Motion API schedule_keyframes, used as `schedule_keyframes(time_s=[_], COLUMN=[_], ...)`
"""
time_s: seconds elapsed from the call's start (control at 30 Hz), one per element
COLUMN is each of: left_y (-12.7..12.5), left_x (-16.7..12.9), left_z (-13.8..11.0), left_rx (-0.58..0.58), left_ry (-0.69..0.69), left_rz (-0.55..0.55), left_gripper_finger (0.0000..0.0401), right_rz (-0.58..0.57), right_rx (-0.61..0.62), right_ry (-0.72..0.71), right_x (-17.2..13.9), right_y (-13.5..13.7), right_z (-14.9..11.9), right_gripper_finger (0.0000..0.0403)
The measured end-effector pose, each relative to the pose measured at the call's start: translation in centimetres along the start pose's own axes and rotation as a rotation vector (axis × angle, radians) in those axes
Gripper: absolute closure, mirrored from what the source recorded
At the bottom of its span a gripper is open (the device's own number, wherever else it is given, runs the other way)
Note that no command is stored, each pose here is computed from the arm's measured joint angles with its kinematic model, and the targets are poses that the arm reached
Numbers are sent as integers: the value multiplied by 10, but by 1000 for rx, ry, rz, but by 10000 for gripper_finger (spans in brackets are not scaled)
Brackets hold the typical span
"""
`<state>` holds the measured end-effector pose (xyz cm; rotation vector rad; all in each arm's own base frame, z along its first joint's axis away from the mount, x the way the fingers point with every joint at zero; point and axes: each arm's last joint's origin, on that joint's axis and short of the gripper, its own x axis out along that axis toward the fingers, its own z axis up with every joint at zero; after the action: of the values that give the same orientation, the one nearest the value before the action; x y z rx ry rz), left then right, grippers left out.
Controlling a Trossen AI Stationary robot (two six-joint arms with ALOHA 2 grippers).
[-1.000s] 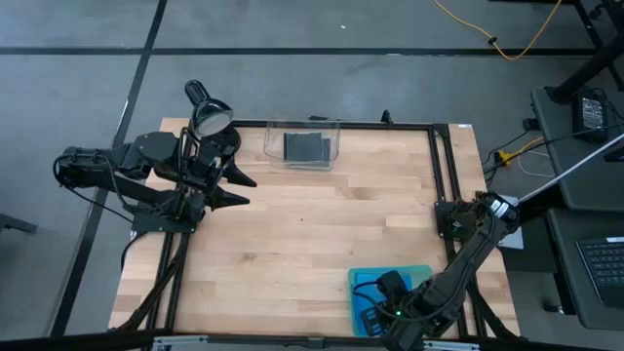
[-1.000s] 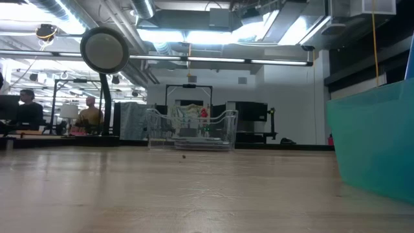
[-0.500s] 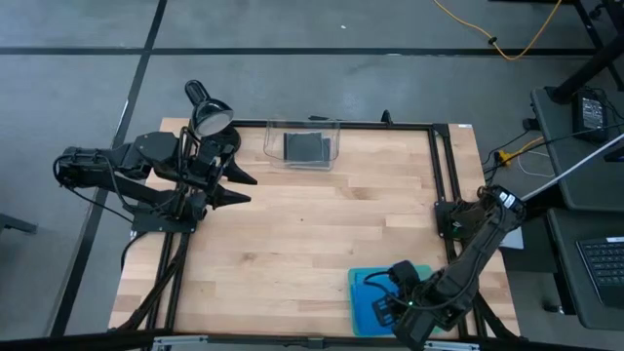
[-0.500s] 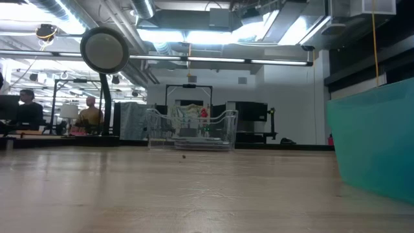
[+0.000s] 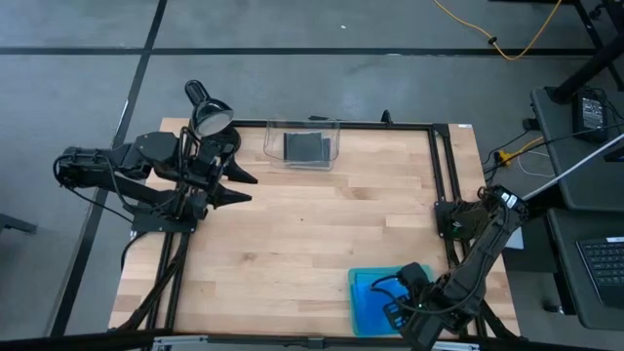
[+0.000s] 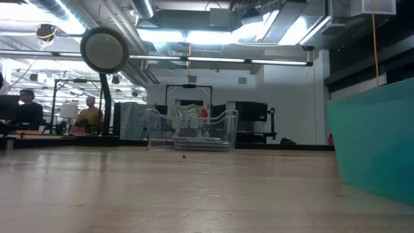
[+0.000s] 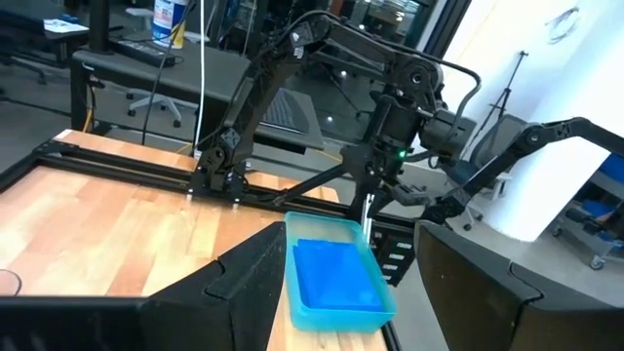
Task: Pick & place jewel cases by type
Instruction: Return to Home Position
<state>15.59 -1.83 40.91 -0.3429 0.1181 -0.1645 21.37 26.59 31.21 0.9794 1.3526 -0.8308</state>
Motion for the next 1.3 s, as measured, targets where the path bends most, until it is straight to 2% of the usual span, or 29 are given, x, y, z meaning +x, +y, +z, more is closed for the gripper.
schedule_keyframes(time_s=[0.13, 0.3, 0.4, 0.5, 0.6, 0.67, 0.77, 0.87, 0.9, 1.0, 1.1, 1.23, 1.3], left_y=[1, 5, 6, 6, 8, 12, 22, 29, 32, 36, 39, 47, 54], left_x=[1, 3, 2, 2, 1, 0, -6, -16, -21, -36, -52, -69, -72], left_z=[-1, -4, -4, -4, -4, -6, -8, -8, -10, -14, -22, -51, -73], left_rx=[3, 15, -10, -17, 12, 45, 68, 69, 60, 30, 60, 27, -39], left_ry=[1, 11, 4, 7, -5, -5, 12, 49, 74, 105, 120, 94, 59], left_rz=[17, 113, 155, 159, 209, 315, 451, 474, 485, 537, 567, 597, 591], left_gripper_finger=[182, 182, 182, 189, 217, 249, 311, 379, 389, 396, 400, 400, 400], right_rz=[18, 26, 41, 62, 108, 113, 56, -37, -73, -161, -213, -236, -185], right_rx=[-20, -147, -265, -318, -356, -404, -507, -530, -539, -568, -581, -550, -543], right_ry=[-134, -384, -526, -648, -820, -940, -1052, -1104, -1117, -1148, -1163, -1173, -1189], right_x=[0, -5, -17, -37, -68, -91, -123, -147, -154, -168, -170, -150, -131], right_y=[1, 9, 16, 18, 13, 5, -17, -51, -63, -95, -125, -171, -194], right_z=[10, 47, 81, 125, 168, 192, 226, 250, 255, 261, 258, 244, 233], right_gripper_finger=[231, 244, 260, 286, 326, 359, 394, 390, 391, 397, 394, 396, 398])
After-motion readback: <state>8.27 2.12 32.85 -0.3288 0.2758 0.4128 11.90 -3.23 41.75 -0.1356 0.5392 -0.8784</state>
